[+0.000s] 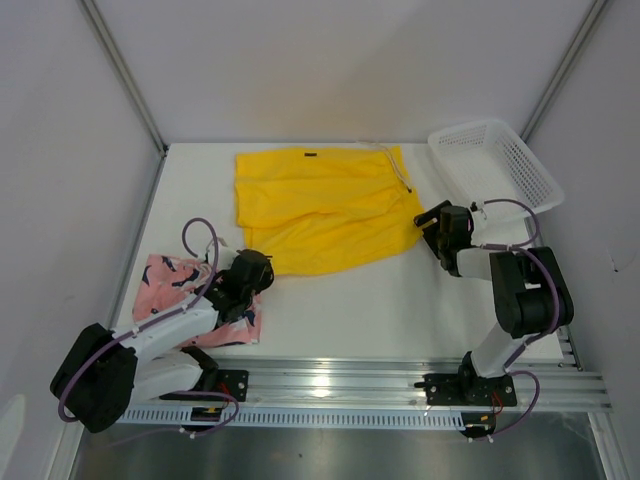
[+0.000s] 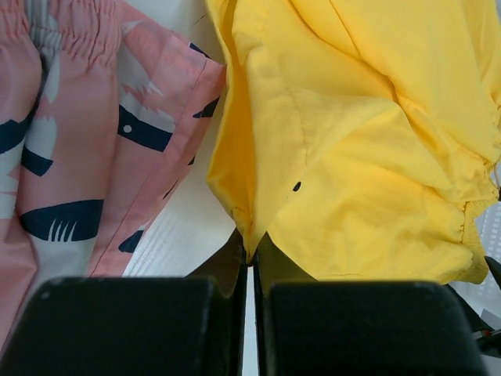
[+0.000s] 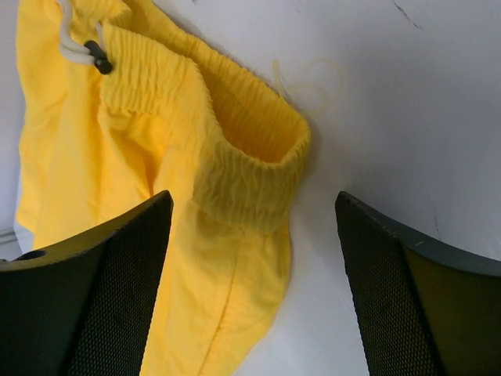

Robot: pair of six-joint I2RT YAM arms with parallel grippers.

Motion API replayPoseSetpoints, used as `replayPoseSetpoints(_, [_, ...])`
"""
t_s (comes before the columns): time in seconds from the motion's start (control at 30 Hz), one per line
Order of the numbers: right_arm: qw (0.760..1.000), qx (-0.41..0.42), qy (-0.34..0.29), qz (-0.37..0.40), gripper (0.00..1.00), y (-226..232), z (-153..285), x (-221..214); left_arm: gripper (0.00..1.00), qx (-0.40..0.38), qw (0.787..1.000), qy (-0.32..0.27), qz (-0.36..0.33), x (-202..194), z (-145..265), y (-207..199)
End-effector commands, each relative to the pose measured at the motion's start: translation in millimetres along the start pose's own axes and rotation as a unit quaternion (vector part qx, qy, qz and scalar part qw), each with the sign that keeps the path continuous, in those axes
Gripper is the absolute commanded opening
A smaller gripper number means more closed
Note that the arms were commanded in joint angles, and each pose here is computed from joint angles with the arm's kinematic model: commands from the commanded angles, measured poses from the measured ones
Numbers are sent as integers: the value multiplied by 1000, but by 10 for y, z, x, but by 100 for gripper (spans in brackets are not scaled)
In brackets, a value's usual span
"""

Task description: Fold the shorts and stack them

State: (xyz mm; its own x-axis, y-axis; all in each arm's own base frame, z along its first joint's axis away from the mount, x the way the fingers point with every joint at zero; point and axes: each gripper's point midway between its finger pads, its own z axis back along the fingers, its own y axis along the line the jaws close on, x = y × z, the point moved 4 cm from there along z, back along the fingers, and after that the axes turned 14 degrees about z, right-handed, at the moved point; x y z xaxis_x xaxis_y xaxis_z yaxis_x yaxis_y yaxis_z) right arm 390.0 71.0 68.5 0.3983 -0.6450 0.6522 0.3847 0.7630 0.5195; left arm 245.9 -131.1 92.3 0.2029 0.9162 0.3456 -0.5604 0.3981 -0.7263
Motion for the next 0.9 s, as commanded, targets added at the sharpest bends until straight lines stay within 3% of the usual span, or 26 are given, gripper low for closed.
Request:
replayPoseSetpoints(0.0, [1000,3,-13,-17,85,62,-140,60,0,-9,1000,-4,-4,25,39,-40])
replayPoseSetpoints(0.17, [1000,-2,-14,-21,72,74,-254,64,0,-9,1000,-9,-6,55,63,-32])
replayPoseSetpoints(0.2, [1000,-3,-10,-20,53,75,-265,62,0,-10,1000,-8,-5,56,71,-34])
replayPoseSetpoints(0.27, [1000,-9,-4,-20,28,48,-239,40,0,-9,1000,-6,-6,60,88,-36])
replayPoseSetpoints(0.3, [1000,-14,-5,-21,8,25,-205,40,0,-10,1000,-6,-6,67,104,-51])
replayPoseSetpoints(0.33, [999,-23,-7,-21,0,-23,-112,43,0,-12,1000,-4,-5,72,119,-80])
replayPoseSetpoints(0.57, [995,-98,-3,1,0,-260,481,153,0,-18,1000,9,-4,157,338,-142])
replayPoseSetpoints(0.7, [989,-139,29,27,0,-403,828,89,0,-39,999,13,-4,228,487,-209])
replayPoseSetpoints(0.87, [985,-162,46,28,0,-263,1050,246,0,-48,999,11,-9,392,596,-497])
